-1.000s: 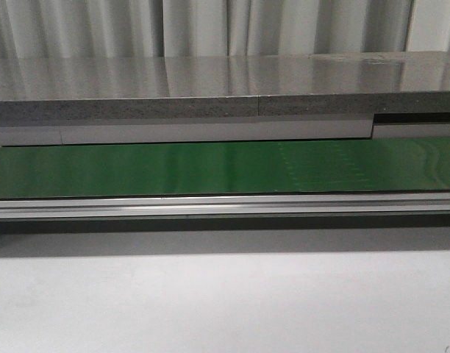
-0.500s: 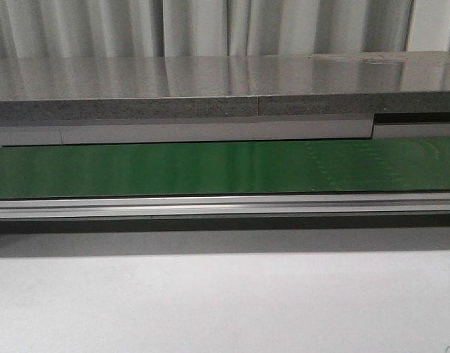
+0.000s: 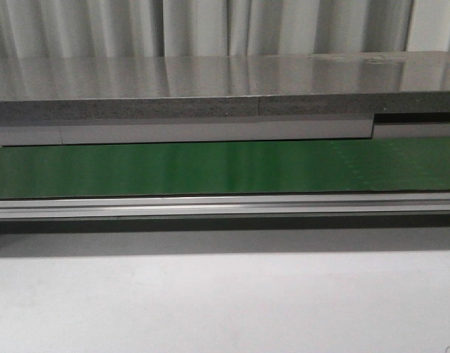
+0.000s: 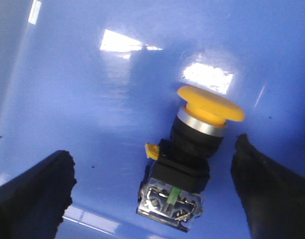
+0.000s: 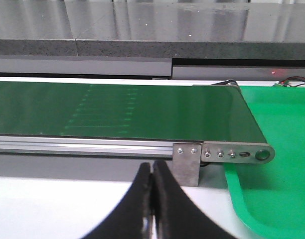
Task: Move button from left to right
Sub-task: 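Close the left gripper around the black body of the yellow button, then lift the button with the left gripper and lower it onto the belt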
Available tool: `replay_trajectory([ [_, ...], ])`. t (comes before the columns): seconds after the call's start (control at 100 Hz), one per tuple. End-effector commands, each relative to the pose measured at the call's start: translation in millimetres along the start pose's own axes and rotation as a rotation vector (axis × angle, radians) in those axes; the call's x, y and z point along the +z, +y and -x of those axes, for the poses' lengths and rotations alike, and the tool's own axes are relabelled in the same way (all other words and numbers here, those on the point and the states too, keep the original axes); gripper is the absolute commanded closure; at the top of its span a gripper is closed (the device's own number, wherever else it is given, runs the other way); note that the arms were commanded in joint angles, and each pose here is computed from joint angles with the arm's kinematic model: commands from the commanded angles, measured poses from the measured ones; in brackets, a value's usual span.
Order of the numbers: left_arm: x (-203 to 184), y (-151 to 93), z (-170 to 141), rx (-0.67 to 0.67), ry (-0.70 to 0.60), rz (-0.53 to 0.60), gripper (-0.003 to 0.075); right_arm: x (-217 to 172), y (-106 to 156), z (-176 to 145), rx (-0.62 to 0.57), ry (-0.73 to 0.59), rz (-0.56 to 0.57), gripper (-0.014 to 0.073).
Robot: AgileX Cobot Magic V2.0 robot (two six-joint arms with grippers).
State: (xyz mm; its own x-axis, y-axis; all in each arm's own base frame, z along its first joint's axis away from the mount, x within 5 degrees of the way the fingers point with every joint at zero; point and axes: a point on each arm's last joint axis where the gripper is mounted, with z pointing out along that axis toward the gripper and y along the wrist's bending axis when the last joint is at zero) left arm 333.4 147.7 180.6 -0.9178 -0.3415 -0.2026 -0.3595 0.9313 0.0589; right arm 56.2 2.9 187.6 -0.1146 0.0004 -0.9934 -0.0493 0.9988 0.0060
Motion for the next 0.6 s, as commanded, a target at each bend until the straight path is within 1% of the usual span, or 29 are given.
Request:
replay_trajectory([
  [0.0, -14.9, 1.4, 9.2, -0.009, -0.075, -0.002, 0.0103, -3.2, -0.4, 12.9, -0.011, -0.112, -0.008, 0.0662],
  [0.48, 25.1, -3.2, 6.5, -0.006, 0.035, -0.019, 0.0105, -3.2, -0.4, 12.9, -0.011, -0.112, -0.008, 0.0662],
  [0.53, 26.7, -3.6, 5.9, -0.014, 0.043, -0.022, 0.0128, -3.2, -0.4, 12.9, -0.011, -0.112, -0.008, 0.0662],
  [0.58, 26.7, -3.6, 5.9, -0.015, 0.043, -0.022, 0.0181, -3.2, -0.4, 12.9, -0.011, -0.112, -0.008, 0.0662],
  [0.59, 26.7, -3.6, 5.9, -0.015, 0.043, -0.022, 0.0202, -3.2, -0.4, 12.9, -0.011, -0.112, -0.008, 0.0662],
])
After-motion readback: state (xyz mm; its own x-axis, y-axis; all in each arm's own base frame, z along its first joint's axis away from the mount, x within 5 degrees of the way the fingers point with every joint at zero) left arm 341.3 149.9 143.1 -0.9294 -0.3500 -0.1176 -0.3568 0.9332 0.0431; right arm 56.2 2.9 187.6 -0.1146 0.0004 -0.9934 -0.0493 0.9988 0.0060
